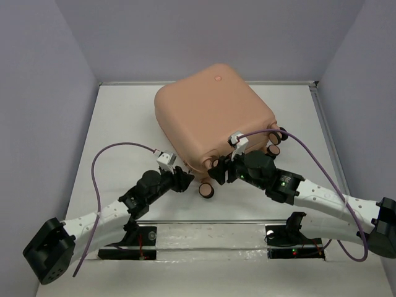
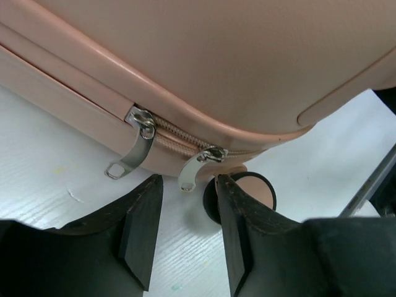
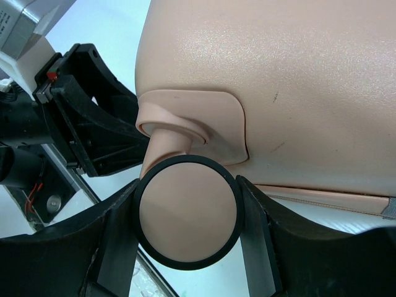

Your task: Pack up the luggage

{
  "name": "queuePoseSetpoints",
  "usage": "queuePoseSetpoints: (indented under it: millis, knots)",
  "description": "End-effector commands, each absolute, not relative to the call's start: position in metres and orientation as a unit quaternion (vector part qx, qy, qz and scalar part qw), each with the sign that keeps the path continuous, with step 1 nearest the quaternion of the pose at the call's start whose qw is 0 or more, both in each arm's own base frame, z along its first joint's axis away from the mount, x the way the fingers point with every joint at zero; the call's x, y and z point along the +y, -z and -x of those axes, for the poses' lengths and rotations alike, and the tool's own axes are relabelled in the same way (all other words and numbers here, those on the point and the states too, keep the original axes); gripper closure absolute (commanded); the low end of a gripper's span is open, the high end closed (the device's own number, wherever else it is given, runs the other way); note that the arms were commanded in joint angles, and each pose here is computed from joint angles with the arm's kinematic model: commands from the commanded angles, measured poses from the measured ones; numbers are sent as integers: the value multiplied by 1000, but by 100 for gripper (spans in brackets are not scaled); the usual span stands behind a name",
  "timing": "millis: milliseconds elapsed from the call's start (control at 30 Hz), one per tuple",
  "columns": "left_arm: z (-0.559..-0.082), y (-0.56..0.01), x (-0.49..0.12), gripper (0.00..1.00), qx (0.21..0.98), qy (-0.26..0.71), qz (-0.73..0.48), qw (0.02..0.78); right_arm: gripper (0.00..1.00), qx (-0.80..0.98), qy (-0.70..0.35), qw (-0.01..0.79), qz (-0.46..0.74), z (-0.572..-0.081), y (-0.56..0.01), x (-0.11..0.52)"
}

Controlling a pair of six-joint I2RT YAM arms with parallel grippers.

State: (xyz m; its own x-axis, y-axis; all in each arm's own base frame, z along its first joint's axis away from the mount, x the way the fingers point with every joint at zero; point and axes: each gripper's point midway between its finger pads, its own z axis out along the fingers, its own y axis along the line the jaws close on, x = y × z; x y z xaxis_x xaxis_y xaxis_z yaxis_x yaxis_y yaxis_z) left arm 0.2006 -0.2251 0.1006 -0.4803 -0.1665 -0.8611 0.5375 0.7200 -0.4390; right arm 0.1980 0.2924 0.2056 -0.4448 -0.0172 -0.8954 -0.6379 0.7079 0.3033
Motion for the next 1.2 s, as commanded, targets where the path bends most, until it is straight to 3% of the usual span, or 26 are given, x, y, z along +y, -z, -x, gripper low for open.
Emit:
queuePoseSetpoints:
  millis: [0, 100, 200, 333, 433, 500, 700, 1033, 1167]
  knots:
    - [-224, -145, -229, 47, 744, 348, -106, 561, 93, 757, -351, 515, 196, -201, -243, 302]
    - [-229, -143, -226, 39, 747, 336, -100, 565, 93, 757, -352, 514, 197, -200, -243, 303]
    - [-233, -143, -228, 39, 745, 330, -104, 570, 93, 757, -354, 512, 200, -200, -243, 305]
    - [-240, -151, -233, 56, 736, 324, -116, 583, 93, 758, -356, 509, 201, -199, -242, 305]
    - [-242, -153, -236, 83, 735, 325, -120, 582, 93, 758, -357, 507, 200, -198, -240, 305]
    - [-242, -156, -236, 94, 733, 328, -117, 585, 93, 759, -356, 506, 201, -198, -238, 305]
    - [-247, -154, -214, 94, 743, 297, -64, 596, 93, 758, -361, 506, 197, -196, -237, 302]
    - [-277, -128, -150, 94, 798, 141, 95, 579, 93, 749, -383, 497, 214, -182, -240, 303]
    - [-277, -151, -147, 93, 775, 170, 124, 596, 93, 749, -389, 487, 226, -175, -238, 311]
